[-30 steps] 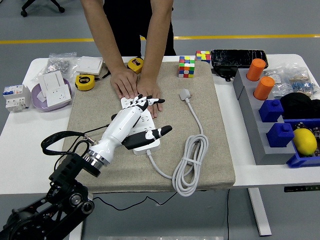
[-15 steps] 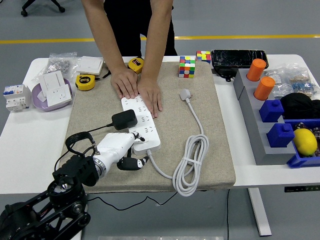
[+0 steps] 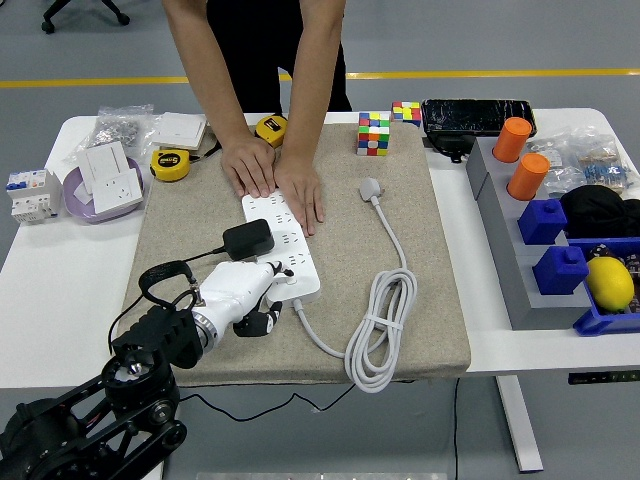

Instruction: Pick up the plug,place it near the board,insert it into the board,press the button

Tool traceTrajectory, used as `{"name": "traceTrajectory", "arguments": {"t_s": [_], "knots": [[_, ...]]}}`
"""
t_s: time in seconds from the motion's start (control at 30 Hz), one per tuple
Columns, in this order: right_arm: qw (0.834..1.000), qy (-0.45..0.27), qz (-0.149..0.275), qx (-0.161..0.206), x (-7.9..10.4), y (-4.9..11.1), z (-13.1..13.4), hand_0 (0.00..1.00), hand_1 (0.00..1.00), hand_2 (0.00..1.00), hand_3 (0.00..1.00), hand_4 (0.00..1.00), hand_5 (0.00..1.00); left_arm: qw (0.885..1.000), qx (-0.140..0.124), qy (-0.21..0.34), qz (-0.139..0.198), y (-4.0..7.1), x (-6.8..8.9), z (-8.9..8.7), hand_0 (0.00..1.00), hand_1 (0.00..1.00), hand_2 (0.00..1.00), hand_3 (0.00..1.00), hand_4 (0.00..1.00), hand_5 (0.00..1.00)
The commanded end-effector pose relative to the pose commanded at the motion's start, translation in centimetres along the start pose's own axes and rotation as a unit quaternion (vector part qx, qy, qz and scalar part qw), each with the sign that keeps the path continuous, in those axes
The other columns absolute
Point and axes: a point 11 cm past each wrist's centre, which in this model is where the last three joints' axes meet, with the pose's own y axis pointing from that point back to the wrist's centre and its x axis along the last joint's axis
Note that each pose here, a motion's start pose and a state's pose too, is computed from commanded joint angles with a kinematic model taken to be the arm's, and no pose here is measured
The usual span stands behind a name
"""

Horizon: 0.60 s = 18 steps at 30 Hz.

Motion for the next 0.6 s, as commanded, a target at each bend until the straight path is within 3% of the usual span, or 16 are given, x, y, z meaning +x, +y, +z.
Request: {"name": "traceTrajectory", "arguments": {"t_s": [0.57,0.6], "knots": [[1.000,-0.002,0.001,0.001,0.0,0.0,-0.1,0.788,0.695,0.704,0.748,0.998,0.982,0.999,0.011,-0.029,-0.038,-0.5,-1.5,-0.7,0.158,0.054,0.152,0.834,0.455,0.126],[1.000,-0.002,0.001,0.001,0.0,0.0,-0.1,0.787,0.694,0.706,0.748,0.998,0.984,0.999,0.011,-0.033,-0.042,-0.5,-1.6,-0.8,0.159,0.052,0.151,0.800,0.446,0.118]]}}
